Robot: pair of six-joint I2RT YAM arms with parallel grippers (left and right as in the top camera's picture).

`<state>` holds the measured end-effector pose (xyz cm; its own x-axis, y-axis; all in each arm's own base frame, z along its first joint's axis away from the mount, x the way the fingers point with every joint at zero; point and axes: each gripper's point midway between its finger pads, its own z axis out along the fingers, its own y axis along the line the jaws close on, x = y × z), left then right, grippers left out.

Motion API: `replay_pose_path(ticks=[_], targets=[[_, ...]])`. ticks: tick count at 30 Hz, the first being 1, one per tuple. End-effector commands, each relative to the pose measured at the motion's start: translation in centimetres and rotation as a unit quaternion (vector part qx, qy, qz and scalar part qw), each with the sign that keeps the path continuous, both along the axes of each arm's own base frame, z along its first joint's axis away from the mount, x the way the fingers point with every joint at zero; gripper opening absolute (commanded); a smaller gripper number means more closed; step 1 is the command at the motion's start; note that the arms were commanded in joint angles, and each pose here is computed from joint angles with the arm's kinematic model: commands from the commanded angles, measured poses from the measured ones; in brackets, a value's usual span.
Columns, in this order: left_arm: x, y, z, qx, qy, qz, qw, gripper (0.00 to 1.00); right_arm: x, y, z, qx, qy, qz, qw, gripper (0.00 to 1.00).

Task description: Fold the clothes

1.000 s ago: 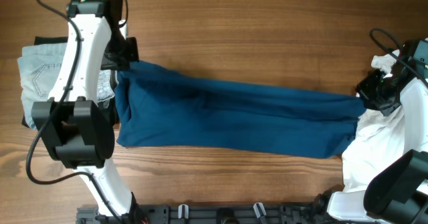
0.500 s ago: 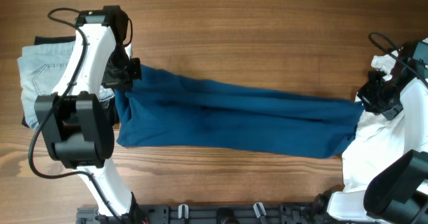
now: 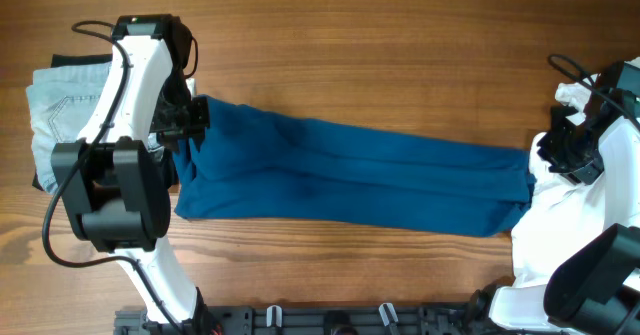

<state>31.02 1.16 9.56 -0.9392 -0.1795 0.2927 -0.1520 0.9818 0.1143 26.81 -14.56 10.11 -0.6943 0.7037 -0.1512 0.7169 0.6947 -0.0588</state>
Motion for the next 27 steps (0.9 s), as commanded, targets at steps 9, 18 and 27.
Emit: replay_pose_path(ticks=[9,18,27], targets=[[5.3,-1.3,-0.6,-0.041,-0.121,0.011,0.992,0.38,8.2,6.9,3.1,0.183,-0.220,0.144,0.947,0.57],[5.3,-5.5,-6.0,-0.113,-0.143,-0.060,0.981,0.04,8.5,6.7,3.3,0.182,-0.226,0.136,0.947,0.61],[5.4,3.9,-11.7,0.055,-0.204,0.082,0.974,0.04,7.6,5.9,2.1,0.160,-0.197,0.122,0.960,0.66]])
